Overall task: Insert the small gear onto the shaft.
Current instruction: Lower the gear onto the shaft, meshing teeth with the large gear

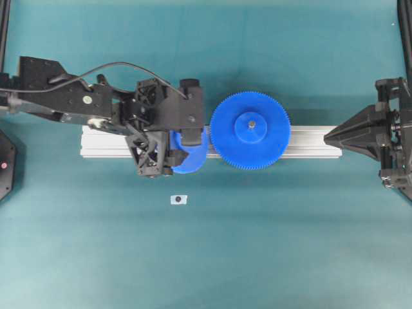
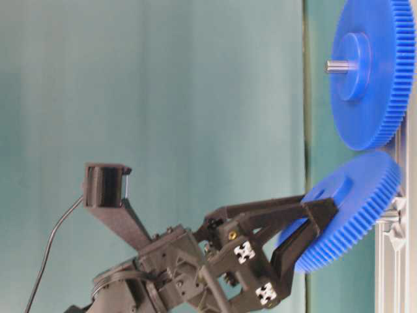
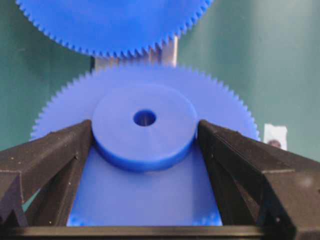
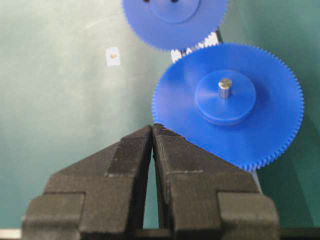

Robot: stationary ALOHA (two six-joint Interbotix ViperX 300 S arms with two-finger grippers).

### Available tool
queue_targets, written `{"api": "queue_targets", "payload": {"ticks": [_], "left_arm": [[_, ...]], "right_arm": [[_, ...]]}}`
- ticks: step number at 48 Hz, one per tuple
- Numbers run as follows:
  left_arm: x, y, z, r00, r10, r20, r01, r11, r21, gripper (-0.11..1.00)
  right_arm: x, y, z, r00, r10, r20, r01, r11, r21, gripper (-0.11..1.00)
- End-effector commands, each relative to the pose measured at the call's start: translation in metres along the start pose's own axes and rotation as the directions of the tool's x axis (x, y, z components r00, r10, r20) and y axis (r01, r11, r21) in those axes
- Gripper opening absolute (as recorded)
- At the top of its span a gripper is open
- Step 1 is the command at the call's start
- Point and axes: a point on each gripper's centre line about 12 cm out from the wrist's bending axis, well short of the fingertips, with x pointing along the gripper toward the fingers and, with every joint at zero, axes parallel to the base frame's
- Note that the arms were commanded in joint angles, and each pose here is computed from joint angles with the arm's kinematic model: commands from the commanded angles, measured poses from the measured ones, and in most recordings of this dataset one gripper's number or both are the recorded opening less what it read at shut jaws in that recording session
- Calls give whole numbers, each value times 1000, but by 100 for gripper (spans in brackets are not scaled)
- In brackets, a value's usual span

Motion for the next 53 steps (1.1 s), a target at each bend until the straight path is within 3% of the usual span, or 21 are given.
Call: {"api": "queue_targets", "payload": {"ticks": [1, 13, 36, 53], "left_arm": [[-13, 0, 2, 1000, 1, 26, -1, 1000, -1, 87], [-13, -1, -5, 1000, 1, 17, 0, 1000, -8, 87], [3, 2, 11, 998, 5, 55, -4, 1000, -7, 87], [-15, 3, 18, 996, 8, 87, -7, 1000, -10, 87]], "right_arm": [[0, 1, 4, 1000, 2, 15, -2, 1000, 13, 13], [0, 1, 4, 1000, 2, 17, -2, 1000, 13, 13], [0, 1, 5, 1000, 3, 24, -4, 1000, 13, 13], [0, 1, 5, 1000, 3, 24, -4, 1000, 16, 13]]}}
